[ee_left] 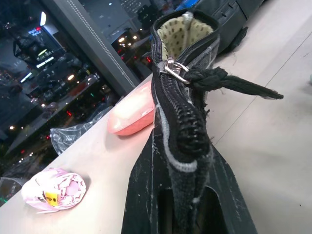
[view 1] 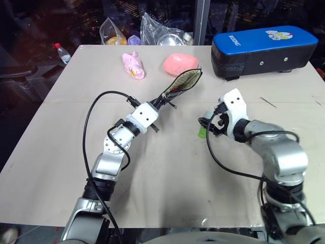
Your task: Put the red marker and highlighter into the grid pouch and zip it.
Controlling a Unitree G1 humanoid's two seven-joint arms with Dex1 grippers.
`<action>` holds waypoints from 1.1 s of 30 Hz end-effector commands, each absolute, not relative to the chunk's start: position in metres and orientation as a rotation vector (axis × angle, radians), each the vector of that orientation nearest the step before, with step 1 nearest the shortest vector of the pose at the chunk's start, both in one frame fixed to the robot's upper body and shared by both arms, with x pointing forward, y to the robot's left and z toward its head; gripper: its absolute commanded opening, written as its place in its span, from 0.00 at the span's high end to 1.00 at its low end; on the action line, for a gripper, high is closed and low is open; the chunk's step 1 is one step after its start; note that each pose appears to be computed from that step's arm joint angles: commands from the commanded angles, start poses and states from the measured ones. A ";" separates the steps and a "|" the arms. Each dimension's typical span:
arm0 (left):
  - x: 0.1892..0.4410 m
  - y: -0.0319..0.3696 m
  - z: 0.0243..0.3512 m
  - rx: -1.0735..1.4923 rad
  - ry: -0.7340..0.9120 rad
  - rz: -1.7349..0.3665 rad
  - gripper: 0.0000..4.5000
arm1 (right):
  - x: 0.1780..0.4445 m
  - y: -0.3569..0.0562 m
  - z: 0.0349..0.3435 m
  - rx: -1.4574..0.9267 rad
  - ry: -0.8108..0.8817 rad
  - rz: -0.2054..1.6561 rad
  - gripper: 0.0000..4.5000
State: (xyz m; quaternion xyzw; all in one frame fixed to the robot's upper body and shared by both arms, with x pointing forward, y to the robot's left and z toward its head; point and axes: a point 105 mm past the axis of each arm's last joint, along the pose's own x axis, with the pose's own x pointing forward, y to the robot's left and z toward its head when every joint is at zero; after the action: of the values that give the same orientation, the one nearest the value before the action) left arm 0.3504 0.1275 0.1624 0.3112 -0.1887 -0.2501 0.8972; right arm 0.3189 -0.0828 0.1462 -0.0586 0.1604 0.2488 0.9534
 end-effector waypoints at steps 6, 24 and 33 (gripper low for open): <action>0.344 0.125 0.176 0.648 -0.454 -0.518 1.00 | 0.316 -0.084 0.105 -0.108 0.433 0.363 0.16; 0.345 0.119 0.173 0.648 -0.457 -0.535 1.00 | 0.325 -0.068 0.101 -0.074 0.438 0.396 0.36; 0.343 0.118 0.171 0.652 -0.453 -0.547 1.00 | 0.329 -0.083 0.126 -0.186 0.314 0.431 0.81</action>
State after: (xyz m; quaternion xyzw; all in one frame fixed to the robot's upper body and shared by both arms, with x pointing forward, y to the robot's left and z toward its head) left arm 0.3477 0.1220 0.1591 0.3098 -0.1897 -0.2609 0.8944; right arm 0.3253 -0.0774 0.1011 -0.0741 0.2092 0.2066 0.9529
